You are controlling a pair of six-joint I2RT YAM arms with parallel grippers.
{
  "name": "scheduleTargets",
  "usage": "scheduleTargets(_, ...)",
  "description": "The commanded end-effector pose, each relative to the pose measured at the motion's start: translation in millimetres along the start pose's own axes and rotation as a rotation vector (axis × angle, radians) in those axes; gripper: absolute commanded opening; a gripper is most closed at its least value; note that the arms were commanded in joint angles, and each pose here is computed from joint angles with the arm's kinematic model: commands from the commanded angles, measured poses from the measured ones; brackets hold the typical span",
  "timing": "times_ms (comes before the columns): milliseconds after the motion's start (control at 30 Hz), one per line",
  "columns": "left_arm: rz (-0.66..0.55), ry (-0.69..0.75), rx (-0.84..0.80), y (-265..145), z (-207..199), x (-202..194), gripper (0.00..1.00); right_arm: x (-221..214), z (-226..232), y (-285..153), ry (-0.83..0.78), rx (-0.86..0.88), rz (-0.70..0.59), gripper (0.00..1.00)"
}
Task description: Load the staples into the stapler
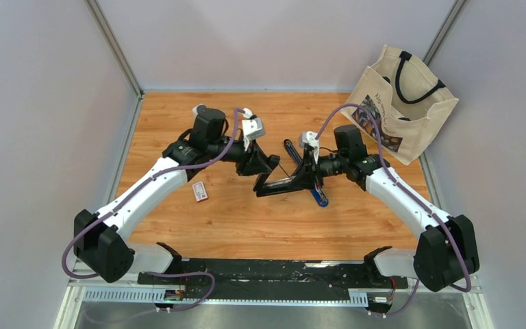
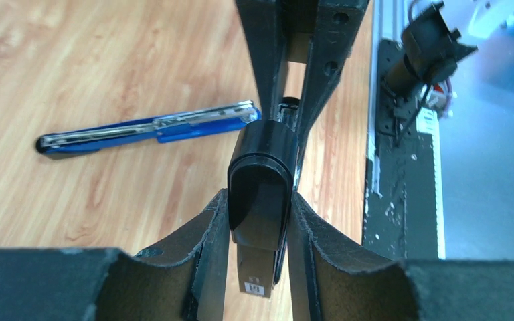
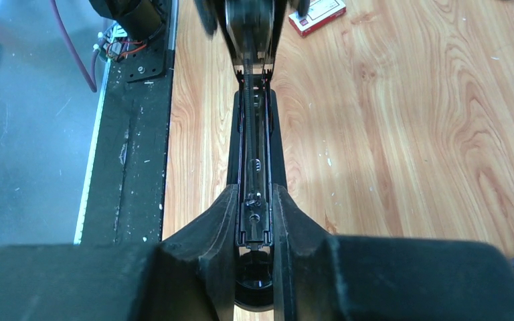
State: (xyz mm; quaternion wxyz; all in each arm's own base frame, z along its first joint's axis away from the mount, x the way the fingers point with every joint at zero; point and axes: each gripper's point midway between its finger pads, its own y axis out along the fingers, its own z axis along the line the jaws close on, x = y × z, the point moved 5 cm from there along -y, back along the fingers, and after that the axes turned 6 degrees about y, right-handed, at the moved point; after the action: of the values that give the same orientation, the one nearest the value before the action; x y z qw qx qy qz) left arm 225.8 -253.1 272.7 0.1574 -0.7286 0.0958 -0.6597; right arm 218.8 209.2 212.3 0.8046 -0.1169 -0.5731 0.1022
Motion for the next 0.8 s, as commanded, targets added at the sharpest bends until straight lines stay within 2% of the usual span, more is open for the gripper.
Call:
scheduleTargets(0, -0.209, 0.054, 0.147, -35, 17, 44, 0.0, 20, -4, -19, 0.061, -0.048, -0.101, 0.0)
scheduleTargets(367, -0.446, -0.045, 0.315, -83, 45, 48, 0.0, 41, -5, -46, 0.105, -0.087, -0.231, 0.0)
scheduleTargets(500, -0.524, -0.116, 0.339, -89, 53, 36, 0.0, 49, -1, -54, 0.131, -0.084, -0.268, 0.0)
scheduleTargets(600, -0.597, -0.138, 0.348, -94, 57, 32, 0.0, 61, 4, -59, 0.077, -0.104, -0.299, 0.0)
scheduleTargets(767, -0.639, -0.172, 0.355, -94, 58, 25, 0.0, 66, 8, -64, 0.063, -0.138, -0.326, 0.0)
